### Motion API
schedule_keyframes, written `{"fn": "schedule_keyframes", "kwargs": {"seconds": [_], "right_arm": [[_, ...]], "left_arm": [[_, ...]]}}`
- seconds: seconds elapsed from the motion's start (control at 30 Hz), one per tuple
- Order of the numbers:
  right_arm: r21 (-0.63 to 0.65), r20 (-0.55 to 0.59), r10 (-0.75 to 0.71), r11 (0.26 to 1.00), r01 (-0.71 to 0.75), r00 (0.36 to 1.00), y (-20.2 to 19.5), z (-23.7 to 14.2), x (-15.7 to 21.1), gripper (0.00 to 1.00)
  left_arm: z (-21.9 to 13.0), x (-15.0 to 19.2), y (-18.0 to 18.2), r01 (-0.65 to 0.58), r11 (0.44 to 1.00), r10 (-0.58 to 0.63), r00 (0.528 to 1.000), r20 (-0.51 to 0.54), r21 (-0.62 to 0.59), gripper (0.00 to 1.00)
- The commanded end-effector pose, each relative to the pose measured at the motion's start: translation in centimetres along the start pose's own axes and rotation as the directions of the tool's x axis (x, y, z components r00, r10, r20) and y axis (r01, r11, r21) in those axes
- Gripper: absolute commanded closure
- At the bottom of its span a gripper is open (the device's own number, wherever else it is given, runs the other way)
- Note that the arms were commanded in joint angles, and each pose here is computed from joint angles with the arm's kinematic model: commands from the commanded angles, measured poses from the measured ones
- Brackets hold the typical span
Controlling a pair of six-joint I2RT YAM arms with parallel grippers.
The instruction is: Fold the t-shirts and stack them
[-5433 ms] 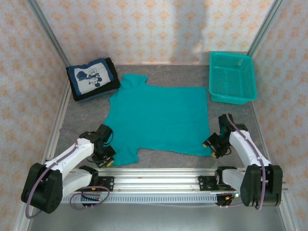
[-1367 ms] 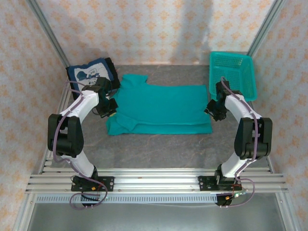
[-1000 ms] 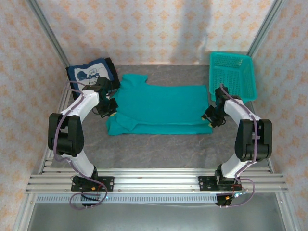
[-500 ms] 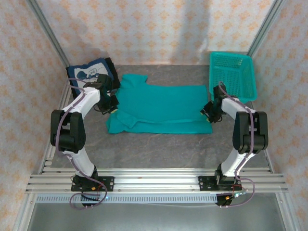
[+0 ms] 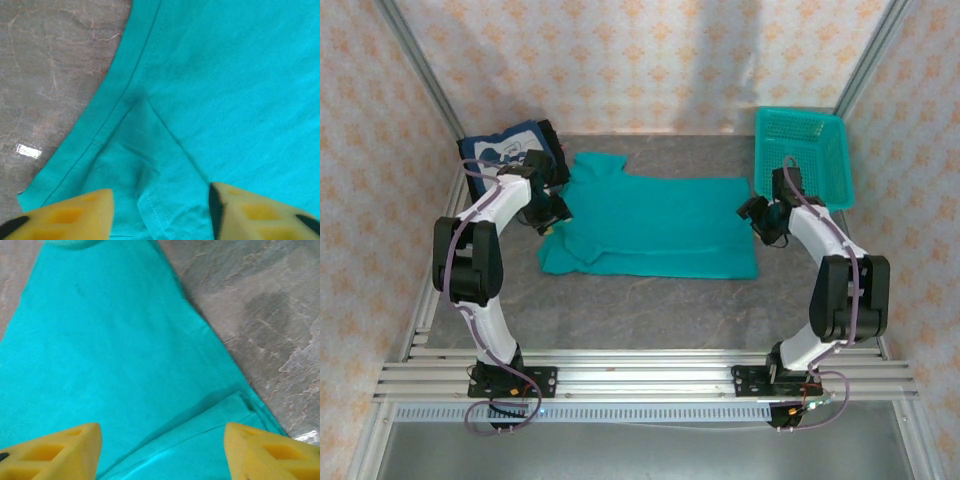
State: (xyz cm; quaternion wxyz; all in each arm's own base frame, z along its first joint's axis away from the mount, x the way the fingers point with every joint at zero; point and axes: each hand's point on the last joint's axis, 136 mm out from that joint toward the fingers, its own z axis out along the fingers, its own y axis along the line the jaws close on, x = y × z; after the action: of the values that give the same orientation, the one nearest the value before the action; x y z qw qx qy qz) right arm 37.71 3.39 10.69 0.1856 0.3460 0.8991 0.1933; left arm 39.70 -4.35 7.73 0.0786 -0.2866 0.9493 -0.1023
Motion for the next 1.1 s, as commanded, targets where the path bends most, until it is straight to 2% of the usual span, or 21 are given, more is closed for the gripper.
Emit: {"fn": "schedule_keyframes", "kwargs": {"seconds": [0.0, 0.13, 0.27, 0.4, 0.53, 0.63, 0.97, 1.07], "right_arm": [[-0.052, -0.044, -0.070, 0.996, 0.068, 0.997, 0.7, -1.7, 2.1, 0.31], [-0.076, -0.094, -0.124, 0.990, 0.117, 0.988, 0.5, -2.8, 4.5, 0.30], [-0.076, -0.119, -0.146, 0.988, 0.137, 0.982, -0.5, -3.9, 6.2, 0.29], [-0.082, -0.128, -0.157, 0.986, 0.147, 0.979, -1.1, -4.5, 7.1, 0.25], [-0.099, -0.136, -0.161, 0.984, 0.148, 0.978, -1.1, -4.4, 7.6, 0.22], [-0.110, -0.136, -0.165, 0.982, 0.151, 0.977, -0.8, -4.5, 7.6, 0.16], [-0.106, -0.127, -0.171, 0.982, 0.158, 0.977, -0.8, -4.8, 7.5, 0.16], [-0.107, -0.124, -0.166, 0.982, 0.153, 0.978, -0.8, -4.8, 7.4, 0.16]], "left_arm": [[-1.6, -1.0, -0.4, 0.029, 0.999, -0.030, 0.999, 0.040, 0.026, 0.36], [-3.2, -0.2, -0.9, 0.045, 0.997, -0.048, 0.998, 0.048, 0.070, 0.34], [-4.2, 2.5, -1.1, 0.035, 0.994, -0.038, 0.999, 0.031, 0.103, 0.34], [-2.7, 6.3, -1.8, 0.044, 0.989, -0.037, 0.998, -0.051, 0.141, 0.36], [-0.2, 8.3, -2.4, 0.082, 0.984, -0.066, 0.993, -0.103, 0.159, 0.39], [1.4, 8.9, -2.8, 0.102, 0.983, -0.083, 0.989, -0.124, 0.153, 0.43], [3.8, 9.2, -2.6, 0.104, 0.991, -0.090, 0.984, -0.155, 0.087, 0.55], [3.9, 9.1, -3.1, 0.109, 0.989, -0.093, 0.984, -0.155, 0.099, 0.63]]}}
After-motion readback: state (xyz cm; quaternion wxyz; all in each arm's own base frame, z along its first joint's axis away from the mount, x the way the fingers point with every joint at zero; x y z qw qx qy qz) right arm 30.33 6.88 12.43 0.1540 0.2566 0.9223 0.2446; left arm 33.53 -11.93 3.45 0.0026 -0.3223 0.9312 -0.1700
